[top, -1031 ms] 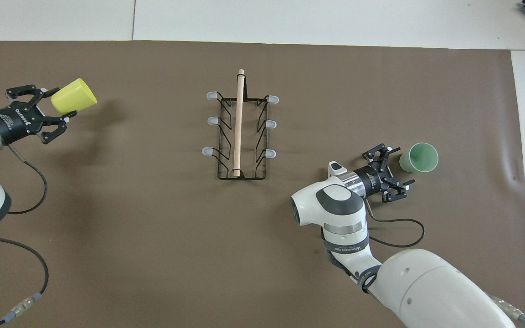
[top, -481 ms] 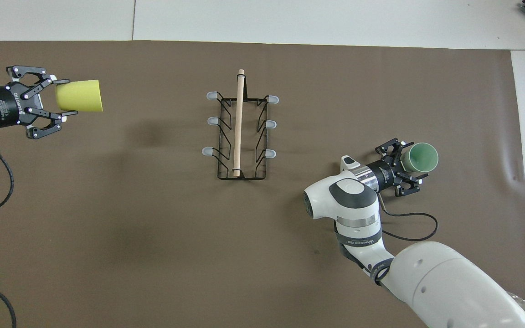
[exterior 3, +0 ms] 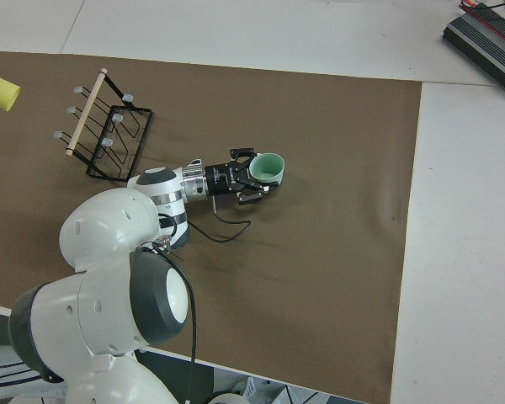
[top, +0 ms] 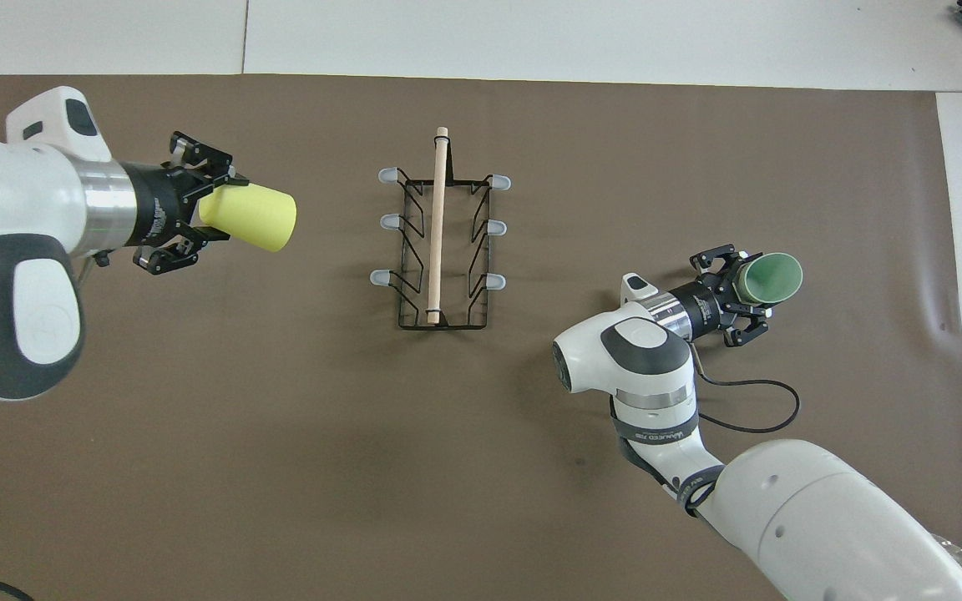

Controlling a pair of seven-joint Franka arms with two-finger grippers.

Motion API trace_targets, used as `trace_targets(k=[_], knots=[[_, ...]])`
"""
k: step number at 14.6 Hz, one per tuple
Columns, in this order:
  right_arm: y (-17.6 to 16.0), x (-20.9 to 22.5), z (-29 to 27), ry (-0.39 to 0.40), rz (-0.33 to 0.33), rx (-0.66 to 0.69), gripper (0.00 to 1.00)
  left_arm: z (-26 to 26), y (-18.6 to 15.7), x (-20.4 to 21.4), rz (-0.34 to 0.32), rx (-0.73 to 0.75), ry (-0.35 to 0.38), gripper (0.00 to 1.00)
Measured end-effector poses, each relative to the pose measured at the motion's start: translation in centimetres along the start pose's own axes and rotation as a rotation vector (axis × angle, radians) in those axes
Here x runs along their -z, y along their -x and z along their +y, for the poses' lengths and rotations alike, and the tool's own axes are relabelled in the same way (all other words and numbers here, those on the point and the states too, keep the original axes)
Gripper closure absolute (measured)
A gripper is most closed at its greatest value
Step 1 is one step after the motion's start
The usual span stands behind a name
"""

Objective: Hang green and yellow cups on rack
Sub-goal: 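Carry the yellow cup onto a rack peg with the left gripper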

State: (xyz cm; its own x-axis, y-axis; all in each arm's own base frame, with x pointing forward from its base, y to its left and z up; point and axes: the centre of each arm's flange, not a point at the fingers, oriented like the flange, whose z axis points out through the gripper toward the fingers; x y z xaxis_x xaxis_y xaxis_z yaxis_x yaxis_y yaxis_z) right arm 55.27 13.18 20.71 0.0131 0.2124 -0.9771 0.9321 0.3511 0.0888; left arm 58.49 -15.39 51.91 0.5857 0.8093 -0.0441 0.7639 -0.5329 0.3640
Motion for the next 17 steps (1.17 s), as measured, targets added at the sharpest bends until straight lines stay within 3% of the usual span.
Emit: trace_targets(k=[4, 8, 12, 17], knots=[[4.3, 3.1, 2.7, -0.089, 0.1, -0.137, 0.33, 2.3, 8.9, -1.5, 0.124, -0.184, -0.064, 0.34], [12.1, 5.2, 3.1, -0.232, 0.258, -0.288, 0.33, 2.9, 13.6, -2.4, 0.211, -0.328, -0.086, 0.34], [20.2, 3.5, 1.7, -0.417, 0.461, -0.46, 0.33, 2.4, 14.4, -4.0, 0.241, -0.385, -0.122, 0.34], [25.0, 0.4, 0.9, -0.589, 0.731, -0.684, 0.33, 1.2, 19.3, -6.9, 0.237, -0.363, -0.147, 0.34]])
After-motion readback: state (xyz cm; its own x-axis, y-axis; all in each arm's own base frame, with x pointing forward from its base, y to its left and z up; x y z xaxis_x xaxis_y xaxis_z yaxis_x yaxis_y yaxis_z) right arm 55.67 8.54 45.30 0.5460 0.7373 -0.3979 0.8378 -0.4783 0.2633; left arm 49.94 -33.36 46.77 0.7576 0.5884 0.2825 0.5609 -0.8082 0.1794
